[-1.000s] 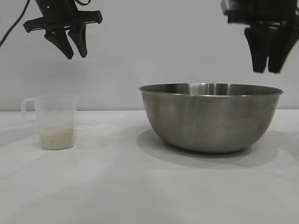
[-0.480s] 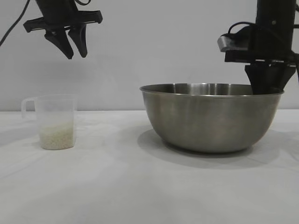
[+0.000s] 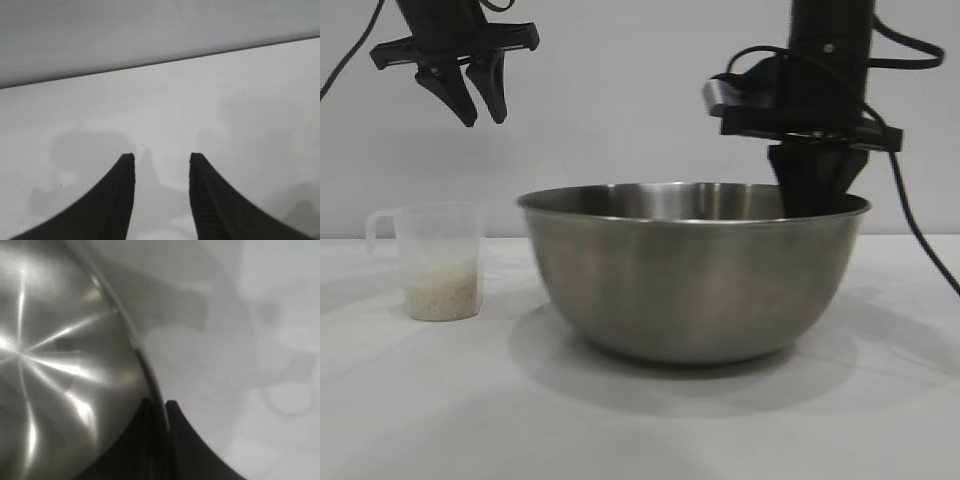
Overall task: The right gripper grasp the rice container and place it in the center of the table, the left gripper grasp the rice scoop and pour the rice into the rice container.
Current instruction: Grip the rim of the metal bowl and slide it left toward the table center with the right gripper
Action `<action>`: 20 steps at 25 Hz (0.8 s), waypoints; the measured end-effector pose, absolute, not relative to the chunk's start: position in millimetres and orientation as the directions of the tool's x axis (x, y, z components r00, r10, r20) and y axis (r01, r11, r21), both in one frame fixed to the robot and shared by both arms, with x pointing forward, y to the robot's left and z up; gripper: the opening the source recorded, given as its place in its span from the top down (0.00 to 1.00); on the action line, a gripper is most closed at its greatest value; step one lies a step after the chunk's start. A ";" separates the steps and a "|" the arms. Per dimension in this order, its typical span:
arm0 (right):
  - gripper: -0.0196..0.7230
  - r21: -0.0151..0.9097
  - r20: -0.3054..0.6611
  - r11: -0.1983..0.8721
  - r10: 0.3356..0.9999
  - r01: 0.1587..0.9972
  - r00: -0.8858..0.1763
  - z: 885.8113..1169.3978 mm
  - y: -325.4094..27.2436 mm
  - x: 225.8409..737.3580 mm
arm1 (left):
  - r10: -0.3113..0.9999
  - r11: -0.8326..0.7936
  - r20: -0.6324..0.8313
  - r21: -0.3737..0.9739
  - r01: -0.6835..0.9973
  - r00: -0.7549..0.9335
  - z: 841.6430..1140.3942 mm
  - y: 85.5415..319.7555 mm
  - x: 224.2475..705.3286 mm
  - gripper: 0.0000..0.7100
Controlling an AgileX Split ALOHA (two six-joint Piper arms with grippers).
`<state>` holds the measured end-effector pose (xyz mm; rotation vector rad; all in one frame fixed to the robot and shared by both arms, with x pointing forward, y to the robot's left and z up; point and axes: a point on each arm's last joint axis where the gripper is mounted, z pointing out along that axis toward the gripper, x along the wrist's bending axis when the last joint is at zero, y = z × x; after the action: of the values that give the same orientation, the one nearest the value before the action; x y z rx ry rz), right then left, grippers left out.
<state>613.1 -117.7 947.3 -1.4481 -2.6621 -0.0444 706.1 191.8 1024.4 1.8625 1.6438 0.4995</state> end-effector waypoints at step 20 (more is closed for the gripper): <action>0.48 0.103 0.143 0.556 0.813 0.825 -0.565 1001.9 -109.9 583.5 | 0.982 -0.064 -0.096 0.654 0.754 0.166 1024.3 192.4 706.3 0.69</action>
<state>583.5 -109.9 1001.9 -1.4242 -2.7011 -0.2425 706.3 192.4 1024.3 1.8709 1.6401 0.5104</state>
